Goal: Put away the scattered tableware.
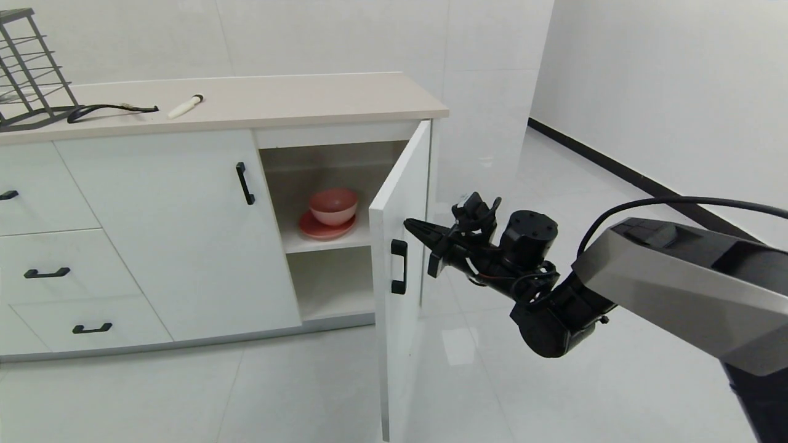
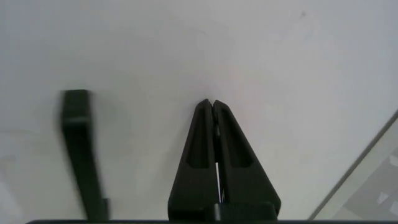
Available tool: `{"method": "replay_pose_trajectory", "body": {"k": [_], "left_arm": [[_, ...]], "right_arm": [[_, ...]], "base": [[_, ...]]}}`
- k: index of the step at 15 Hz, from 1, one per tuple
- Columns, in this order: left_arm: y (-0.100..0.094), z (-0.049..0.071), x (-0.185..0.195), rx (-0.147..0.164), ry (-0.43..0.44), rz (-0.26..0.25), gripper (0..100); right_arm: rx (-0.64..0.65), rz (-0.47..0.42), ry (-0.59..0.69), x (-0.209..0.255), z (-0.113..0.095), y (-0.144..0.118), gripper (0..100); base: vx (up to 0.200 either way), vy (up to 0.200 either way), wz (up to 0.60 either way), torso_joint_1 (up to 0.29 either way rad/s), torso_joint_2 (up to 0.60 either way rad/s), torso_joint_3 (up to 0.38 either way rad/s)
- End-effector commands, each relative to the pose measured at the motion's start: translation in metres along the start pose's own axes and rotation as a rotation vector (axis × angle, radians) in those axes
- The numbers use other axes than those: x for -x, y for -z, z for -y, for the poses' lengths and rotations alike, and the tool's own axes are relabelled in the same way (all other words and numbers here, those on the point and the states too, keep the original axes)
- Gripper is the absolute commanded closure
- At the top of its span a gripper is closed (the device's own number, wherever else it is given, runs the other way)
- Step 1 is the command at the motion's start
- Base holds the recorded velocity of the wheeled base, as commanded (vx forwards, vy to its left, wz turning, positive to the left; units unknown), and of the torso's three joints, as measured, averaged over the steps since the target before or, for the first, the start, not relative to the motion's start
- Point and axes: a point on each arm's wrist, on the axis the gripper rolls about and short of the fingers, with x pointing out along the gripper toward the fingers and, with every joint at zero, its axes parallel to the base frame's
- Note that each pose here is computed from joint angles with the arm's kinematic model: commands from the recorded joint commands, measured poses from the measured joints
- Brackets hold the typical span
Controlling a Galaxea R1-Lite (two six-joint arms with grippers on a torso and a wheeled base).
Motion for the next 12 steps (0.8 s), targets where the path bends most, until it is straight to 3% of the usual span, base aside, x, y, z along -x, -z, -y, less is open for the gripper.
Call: {"method": "replay_pose_trajectory", "body": {"k": [1, 4, 9, 10, 12], "left_arm": [[0.000, 0.000, 0.000, 0.000, 0.000, 0.001, 0], [0.000, 0.000, 0.000, 0.000, 0.000, 0.001, 0], [0.000, 0.000, 0.000, -0.002, 0.000, 0.001, 0], [0.000, 0.000, 0.000, -0.002, 0.000, 0.001, 0], [0.000, 0.000, 0.000, 0.000, -0.001, 0.001, 0]], "right_arm": [[0.000, 0.000, -0.005, -0.003, 0.000, 0.005, 100], [0.002, 0.003, -0.005, -0.005, 0.000, 0.004, 100], [-0.007, -0.018, 0.010, 0.006, 0.001, 0.000, 100], [-0.005, -0.017, 0.016, 0.012, 0.000, -0.010, 100], [0.001, -0.020, 0.062, 0.059, -0.005, -0.058, 100]], "base": [[0.000, 0.200, 0.00, -0.007, 0.00, 0.007], [0.000, 0.200, 0.00, 0.001, 0.00, 0.001], [0.000, 0.000, 0.00, 0.000, 0.00, 0.000], [0.000, 0.000, 0.00, 0.000, 0.00, 0.000], [0.000, 0.000, 0.00, 0.000, 0.00, 0.000]]}}
